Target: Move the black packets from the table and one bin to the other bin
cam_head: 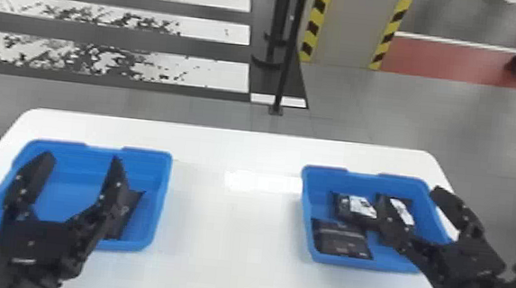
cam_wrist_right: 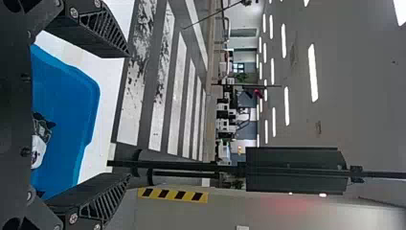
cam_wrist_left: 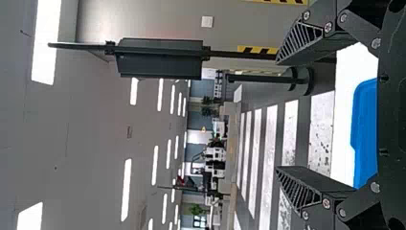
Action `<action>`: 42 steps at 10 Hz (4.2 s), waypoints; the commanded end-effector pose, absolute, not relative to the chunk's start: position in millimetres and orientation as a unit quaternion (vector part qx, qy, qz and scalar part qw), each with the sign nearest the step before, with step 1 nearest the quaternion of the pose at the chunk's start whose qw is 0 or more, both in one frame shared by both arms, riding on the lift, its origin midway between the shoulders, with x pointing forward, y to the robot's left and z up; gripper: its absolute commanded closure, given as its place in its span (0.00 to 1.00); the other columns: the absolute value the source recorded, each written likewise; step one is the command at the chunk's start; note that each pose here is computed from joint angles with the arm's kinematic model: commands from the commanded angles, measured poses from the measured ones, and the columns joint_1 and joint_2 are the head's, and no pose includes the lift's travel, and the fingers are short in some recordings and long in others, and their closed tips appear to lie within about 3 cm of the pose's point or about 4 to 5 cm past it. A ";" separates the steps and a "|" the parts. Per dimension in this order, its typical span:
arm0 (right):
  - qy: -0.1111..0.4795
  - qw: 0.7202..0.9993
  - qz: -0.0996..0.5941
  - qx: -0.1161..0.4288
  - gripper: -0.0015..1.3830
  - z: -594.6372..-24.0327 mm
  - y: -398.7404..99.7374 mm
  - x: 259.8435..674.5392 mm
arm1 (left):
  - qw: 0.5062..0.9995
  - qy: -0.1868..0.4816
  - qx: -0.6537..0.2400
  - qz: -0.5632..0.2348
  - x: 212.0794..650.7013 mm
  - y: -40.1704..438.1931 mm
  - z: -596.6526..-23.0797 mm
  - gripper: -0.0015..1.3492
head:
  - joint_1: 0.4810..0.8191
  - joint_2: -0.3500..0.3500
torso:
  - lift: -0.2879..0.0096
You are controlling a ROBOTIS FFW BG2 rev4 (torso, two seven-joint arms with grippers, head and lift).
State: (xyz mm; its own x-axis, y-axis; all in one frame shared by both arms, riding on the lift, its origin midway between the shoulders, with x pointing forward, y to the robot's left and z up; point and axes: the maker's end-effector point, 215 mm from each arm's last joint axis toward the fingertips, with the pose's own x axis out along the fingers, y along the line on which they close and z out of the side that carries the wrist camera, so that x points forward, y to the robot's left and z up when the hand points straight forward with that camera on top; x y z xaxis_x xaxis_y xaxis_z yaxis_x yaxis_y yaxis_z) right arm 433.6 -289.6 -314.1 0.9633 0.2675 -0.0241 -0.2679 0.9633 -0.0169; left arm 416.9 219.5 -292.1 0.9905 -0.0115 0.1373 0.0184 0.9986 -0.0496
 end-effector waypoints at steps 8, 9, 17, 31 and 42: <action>0.004 0.991 0.132 0.015 0.10 -317.3 -288.3 431.2 | 0.996 0.084 0.018 -0.021 462.3 259.6 -362.0 0.21 | 0.63 0.41 | 0.60; 0.006 0.990 0.142 0.021 0.10 -319.9 -278.9 431.9 | 0.991 0.120 0.045 -0.027 474.6 273.0 -372.1 0.21 | 0.63 0.42 | 0.60; 0.019 0.982 0.179 0.051 0.10 -333.9 -239.2 437.7 | 0.920 0.389 0.008 -0.046 464.6 303.1 -490.4 0.25 | 0.63 0.60 | 0.60; 0.031 0.981 0.176 0.072 0.10 -348.3 -241.4 433.9 | 0.931 0.357 0.014 -0.073 487.5 276.4 -495.8 0.90 | 0.63 0.55 | 0.60; 0.096 0.898 0.424 0.069 0.10 -241.3 -130.7 462.4 | 0.973 -0.045 -0.078 -0.213 441.1 140.9 -272.2 0.90 | 0.63 0.54 | 0.60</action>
